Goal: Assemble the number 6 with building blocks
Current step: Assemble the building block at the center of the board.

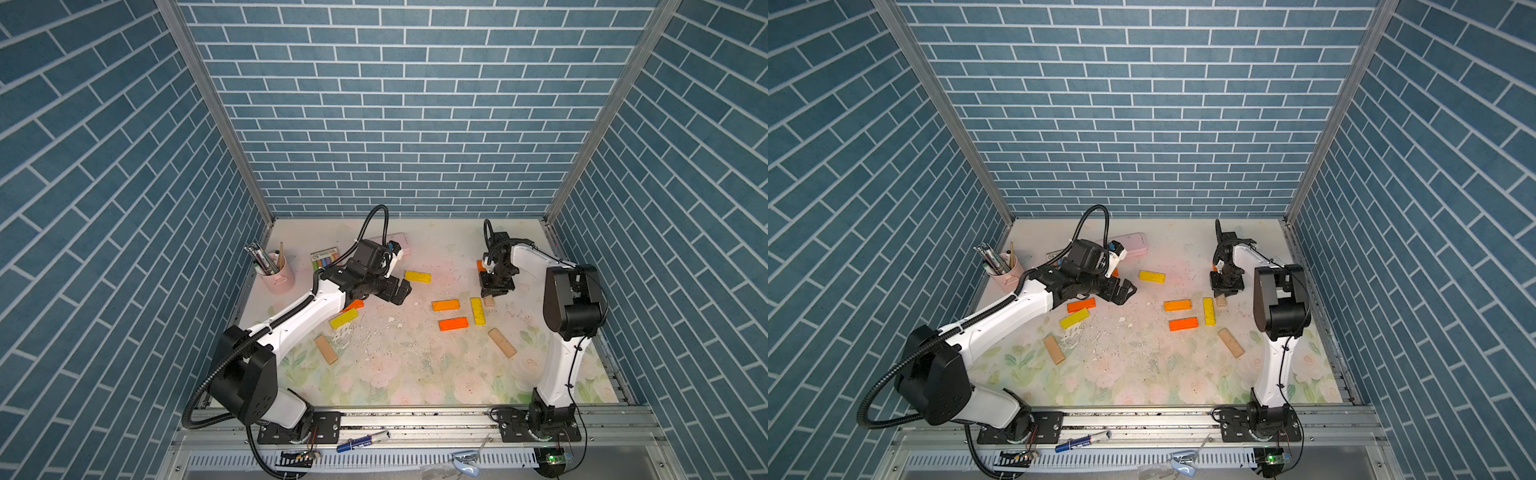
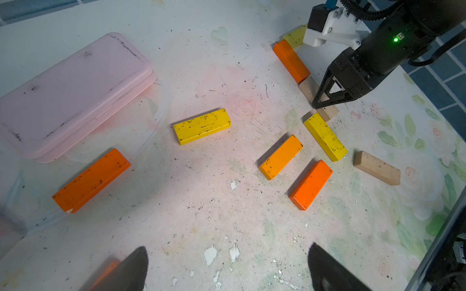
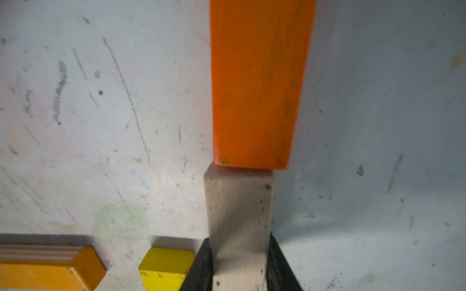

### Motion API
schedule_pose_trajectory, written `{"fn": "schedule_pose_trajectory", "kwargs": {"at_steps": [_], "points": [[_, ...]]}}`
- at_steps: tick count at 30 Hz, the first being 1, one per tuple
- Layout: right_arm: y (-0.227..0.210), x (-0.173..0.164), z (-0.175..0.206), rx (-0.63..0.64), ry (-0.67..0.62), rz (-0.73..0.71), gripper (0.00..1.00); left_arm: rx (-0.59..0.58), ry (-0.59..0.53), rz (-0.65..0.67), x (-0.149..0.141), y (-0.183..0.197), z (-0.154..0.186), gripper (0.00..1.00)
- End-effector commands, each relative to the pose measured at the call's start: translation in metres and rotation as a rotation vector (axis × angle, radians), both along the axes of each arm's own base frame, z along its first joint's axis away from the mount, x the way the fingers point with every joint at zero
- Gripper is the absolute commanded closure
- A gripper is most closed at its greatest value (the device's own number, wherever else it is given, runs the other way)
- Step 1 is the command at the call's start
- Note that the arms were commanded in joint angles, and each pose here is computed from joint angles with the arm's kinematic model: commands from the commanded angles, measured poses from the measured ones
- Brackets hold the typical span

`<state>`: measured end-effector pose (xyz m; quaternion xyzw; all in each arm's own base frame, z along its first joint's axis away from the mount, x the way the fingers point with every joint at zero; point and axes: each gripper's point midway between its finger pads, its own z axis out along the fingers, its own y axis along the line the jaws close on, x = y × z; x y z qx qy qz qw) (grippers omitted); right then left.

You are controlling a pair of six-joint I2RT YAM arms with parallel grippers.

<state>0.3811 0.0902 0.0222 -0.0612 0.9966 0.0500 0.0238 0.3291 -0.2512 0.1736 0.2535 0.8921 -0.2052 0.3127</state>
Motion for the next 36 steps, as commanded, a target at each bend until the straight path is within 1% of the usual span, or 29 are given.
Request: {"fn": "schedule_pose_trajectory", "kwargs": {"at_steps": [1,18,36], "points": [[-0.008,-0.007,-0.021,-0.063,0.052,0.046,0.71,-0.003,0.0,-0.017,-0.002,-0.004,0.0,0.01],[-0.016,-0.01,-0.026,-0.129,0.071,0.048,0.71,-0.016,-0.007,-0.022,-0.003,-0.006,0.004,0.01],[-0.018,-0.015,-0.025,-0.151,0.072,0.034,0.71,-0.026,-0.007,-0.025,-0.004,-0.007,0.006,0.01]]}}
